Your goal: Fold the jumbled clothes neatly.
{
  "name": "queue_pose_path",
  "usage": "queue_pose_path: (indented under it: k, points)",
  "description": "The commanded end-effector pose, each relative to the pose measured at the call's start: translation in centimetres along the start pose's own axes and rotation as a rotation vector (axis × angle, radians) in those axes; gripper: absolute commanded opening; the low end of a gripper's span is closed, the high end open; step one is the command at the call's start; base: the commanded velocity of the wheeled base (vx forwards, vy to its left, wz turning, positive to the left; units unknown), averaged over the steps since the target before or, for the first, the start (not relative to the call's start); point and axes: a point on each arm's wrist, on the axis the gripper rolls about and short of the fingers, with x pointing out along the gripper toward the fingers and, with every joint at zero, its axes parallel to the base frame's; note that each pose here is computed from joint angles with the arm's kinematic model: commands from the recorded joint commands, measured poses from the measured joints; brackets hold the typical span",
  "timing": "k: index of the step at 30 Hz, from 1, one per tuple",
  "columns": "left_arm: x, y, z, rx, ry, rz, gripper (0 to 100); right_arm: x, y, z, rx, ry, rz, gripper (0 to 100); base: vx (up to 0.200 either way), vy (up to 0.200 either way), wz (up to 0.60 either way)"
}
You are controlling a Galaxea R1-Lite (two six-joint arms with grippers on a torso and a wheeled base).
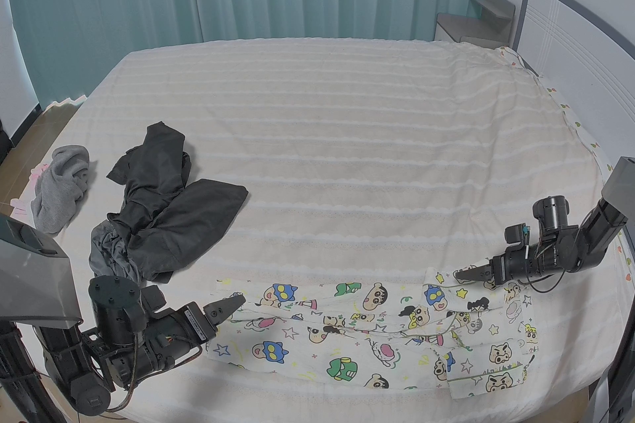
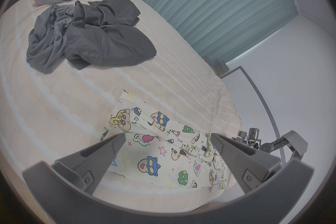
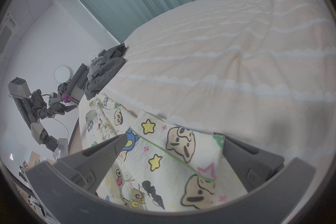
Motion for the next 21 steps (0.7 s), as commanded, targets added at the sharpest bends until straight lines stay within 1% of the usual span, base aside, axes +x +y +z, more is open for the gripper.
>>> queue_pose_path:
  k: [1,2,3,5,8,9,11,16,17,18,19,20,21]
  points:
    - [-0.2,0.1,-0.1,0.0,0.007,0.006,100,-1.9,-0.2,0.6,0.0,-0.043,-0.031,100,0.0,0.0,0.0]
    - [-0.2,0.1,-0.1,0.0,0.007,0.006,100,-2.0,-0.2,0.7,-0.001,-0.046,-0.031,100,0.0,0.0,0.0]
    - [-0.2,0.1,-0.1,0.0,0.006,0.005,100,-3.3,0.0,1.0,0.0,-0.069,-0.044,100,0.0,0.0,0.0]
    - [-0.2,0.1,-0.1,-0.001,0.004,0.005,100,-4.5,0.8,1.1,-0.012,-0.086,-0.043,100,0.0,0.0,0.0]
    - [-0.2,0.1,-0.1,0.0,0.006,0.005,100,-5.6,2.5,1.0,-0.031,-0.095,-0.009,100,0.0,0.0,0.0]
    - [-0.2,0.1,-0.1,0.0,0.007,0.006,100,-5.7,3.6,0.6,-0.039,-0.084,0.027,100,0.0,0.0,0.0]
    - [-0.2,0.1,-0.2,0.001,0.007,0.004,100,-5.3,4.5,0.0,-0.044,-0.061,0.056,100,0.0,0.0,0.0]
    - [-0.2,0.0,-0.2,0.001,0.007,0.004,100,-4.2,4.9,-1.3,-0.019,-0.006,0.09,100,0.0,0.0,0.0]
    - [-0.1,0.1,-0.2,0.0,0.008,0.005,100,-3.4,4.4,-2.1,0.007,0.027,0.103,100,0.0,0.0,0.0]
    - [-0.1,0.1,-0.2,0.0,0.008,0.005,100,-3.3,4.4,-2.2,0.009,0.029,0.103,100,0.0,0.0,0.0]
    - [-0.1,0.1,-0.2,0.0,0.01,0.006,100,-2.5,3.9,-3.0,0.035,0.063,0.111,100,0.0,0.0,0.0]
    - [-0.1,0.1,-0.2,0.0,0.01,0.006,100,-2.4,3.8,-3.1,0.038,0.067,0.112,100,0.0,0.0,0.0]
    - [-0.1,0.1,-0.2,0.0,0.01,0.006,100,-1.6,3.1,-3.9,0.07,0.098,0.109,100,0.0,0.0,0.0]
